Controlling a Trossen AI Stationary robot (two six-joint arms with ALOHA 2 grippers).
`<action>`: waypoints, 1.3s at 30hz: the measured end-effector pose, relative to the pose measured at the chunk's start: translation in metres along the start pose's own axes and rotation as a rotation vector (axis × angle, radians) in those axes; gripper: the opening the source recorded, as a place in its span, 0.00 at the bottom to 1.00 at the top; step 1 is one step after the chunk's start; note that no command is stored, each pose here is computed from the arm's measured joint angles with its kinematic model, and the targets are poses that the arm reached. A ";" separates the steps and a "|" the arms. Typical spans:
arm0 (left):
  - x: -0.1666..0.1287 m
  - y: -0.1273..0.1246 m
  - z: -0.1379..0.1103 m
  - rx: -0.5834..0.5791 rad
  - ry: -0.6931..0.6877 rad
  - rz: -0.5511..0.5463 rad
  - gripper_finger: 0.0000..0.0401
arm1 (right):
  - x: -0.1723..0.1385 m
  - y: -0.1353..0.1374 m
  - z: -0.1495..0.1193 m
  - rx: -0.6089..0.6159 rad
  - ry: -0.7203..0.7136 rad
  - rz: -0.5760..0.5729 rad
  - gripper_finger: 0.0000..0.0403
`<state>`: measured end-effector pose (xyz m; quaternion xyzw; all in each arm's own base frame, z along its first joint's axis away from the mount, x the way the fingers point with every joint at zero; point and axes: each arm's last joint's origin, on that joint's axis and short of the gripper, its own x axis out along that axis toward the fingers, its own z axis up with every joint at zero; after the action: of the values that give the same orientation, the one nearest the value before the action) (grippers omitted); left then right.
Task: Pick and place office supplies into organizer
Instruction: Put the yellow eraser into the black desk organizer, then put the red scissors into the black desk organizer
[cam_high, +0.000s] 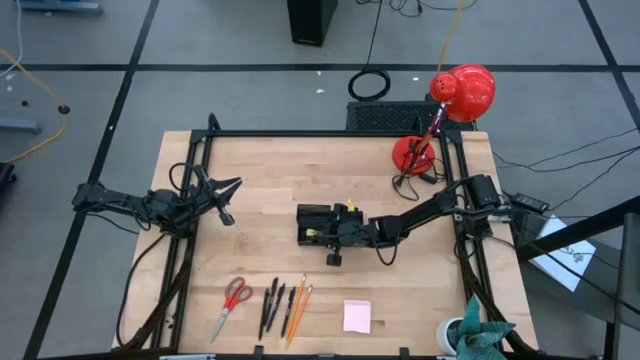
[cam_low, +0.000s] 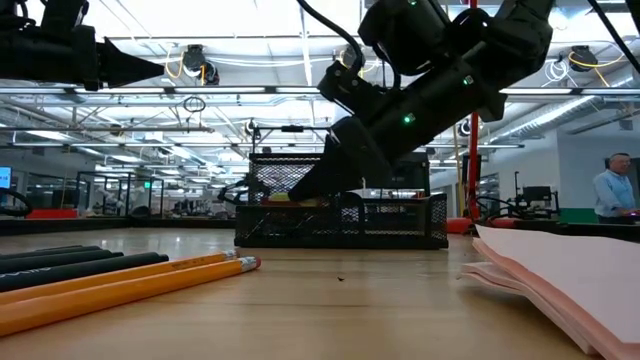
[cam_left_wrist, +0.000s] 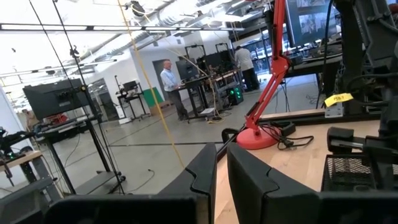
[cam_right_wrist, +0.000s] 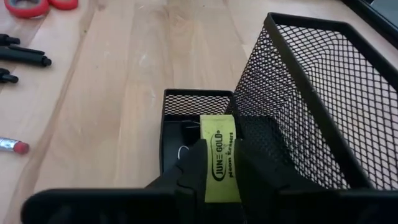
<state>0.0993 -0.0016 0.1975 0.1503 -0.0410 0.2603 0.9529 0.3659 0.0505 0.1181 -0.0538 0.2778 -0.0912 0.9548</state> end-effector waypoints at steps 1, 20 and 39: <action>0.000 0.000 0.000 -0.001 0.000 0.000 0.12 | 0.000 0.000 0.000 0.008 0.003 -0.001 0.20; 0.000 0.000 0.000 0.002 0.000 0.000 0.12 | -0.002 0.002 -0.001 -0.003 0.006 0.005 0.37; 0.000 0.000 0.000 -0.009 0.000 0.000 0.12 | -0.048 0.030 0.037 -0.118 -0.154 0.053 0.17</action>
<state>0.0993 -0.0016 0.1976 0.1459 -0.0424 0.2599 0.9536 0.3500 0.0913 0.1696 -0.1095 0.2100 -0.0450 0.9705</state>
